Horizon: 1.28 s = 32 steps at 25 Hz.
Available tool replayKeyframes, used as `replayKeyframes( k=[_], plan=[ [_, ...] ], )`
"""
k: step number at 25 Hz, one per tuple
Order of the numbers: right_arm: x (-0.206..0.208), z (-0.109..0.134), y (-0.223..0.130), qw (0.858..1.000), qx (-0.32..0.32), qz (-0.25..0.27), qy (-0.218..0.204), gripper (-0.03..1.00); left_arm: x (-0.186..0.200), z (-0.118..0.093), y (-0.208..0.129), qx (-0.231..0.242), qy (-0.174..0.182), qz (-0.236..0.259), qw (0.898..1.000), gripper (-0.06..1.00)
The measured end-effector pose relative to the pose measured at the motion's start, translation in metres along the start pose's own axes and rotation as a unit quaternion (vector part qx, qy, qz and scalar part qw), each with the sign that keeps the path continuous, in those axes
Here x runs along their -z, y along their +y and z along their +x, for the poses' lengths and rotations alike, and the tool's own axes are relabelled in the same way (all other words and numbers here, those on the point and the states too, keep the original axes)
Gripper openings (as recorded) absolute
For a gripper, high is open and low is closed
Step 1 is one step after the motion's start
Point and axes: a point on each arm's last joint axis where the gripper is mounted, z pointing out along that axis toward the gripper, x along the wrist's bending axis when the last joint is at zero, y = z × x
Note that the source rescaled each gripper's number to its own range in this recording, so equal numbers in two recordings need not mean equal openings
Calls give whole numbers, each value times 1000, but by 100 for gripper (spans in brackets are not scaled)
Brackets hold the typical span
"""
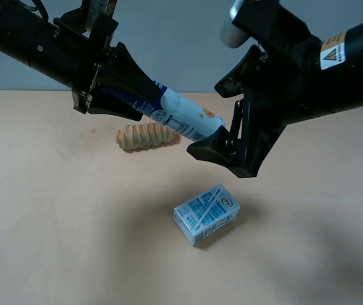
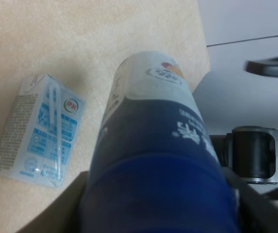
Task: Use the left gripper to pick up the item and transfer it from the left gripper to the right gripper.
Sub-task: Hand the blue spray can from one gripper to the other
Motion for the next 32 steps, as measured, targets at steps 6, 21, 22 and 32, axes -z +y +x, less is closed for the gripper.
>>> replayKeyframes(
  k=[6,21,22,32],
  plan=[
    [-23,-3,-4,1000,16,11,-9,100,0,0,0,0,0,0,1000,0],
    [-67,-6,-11,1000,15,11,-23,100,0,0,0,0,0,0,1000,0],
    [-70,-6,-13,1000,14,16,-21,100,0,0,0,0,0,0,1000,0],
    [-74,-6,-13,1000,-2,12,-22,85,0,0,0,0,0,0,1000,0]
  ],
)
